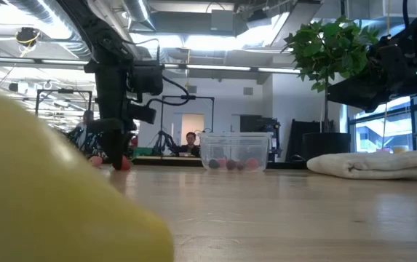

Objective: Pick and placing Produce into tupperware
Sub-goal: Put the bottom strawberry into the transparent container

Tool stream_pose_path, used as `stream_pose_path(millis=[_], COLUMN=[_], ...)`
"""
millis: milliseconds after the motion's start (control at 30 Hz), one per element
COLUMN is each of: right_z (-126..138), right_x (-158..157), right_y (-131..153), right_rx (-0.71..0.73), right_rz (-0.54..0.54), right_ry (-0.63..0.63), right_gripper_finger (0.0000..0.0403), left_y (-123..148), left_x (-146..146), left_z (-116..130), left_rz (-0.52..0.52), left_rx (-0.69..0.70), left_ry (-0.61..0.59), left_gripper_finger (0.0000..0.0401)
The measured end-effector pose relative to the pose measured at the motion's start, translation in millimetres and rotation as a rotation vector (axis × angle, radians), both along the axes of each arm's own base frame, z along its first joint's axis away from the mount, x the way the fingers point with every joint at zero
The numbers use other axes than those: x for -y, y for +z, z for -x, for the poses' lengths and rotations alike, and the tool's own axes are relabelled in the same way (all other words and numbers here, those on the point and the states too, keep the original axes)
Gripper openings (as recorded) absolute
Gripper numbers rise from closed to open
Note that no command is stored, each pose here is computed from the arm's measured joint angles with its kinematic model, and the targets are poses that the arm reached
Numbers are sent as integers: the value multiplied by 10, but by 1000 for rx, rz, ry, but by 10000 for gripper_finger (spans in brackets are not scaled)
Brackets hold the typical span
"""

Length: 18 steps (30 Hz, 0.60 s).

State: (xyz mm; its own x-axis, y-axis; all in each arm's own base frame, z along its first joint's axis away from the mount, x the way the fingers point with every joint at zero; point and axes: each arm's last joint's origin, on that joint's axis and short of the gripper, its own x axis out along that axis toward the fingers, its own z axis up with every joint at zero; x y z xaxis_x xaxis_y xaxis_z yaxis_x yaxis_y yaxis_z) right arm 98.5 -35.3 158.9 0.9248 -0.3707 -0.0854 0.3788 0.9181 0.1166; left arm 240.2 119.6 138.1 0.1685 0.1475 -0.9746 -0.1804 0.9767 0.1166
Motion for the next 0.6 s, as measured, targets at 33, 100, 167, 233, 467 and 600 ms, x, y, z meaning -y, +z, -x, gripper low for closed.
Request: stream_pose_path(millis=[33, 100, 167, 233, 467, 600], right_z=[0, 0, 0, 0, 0, 0], right_x=[0, 0, 0, 0, 0, 0], right_y=[0, 0, 0, 0, 0, 0], right_rx=[0, 0, 1, 0, 0, 0], right_rz=[-1, 0, 0, 0, 0, -1], right_ry=[0, 0, 0, 0, 0, 0], right_gripper_finger=[195, 195, 195, 195, 195, 195], left_y=[-3, -5, -7, -8, -8, -5], left_x=[4, 9, 9, 11, 12, 12], left_z=[-5, -8, -7, -7, -5, -2], left_rz=[-5, -15, -13, -13, -15, -17], left_rx=[-4, -10, -10, -11, -12, -13], left_ry=[-1, -2, -7, -8, -10, -9], left_gripper_finger=[192, 186, 176, 162, 124, 130])
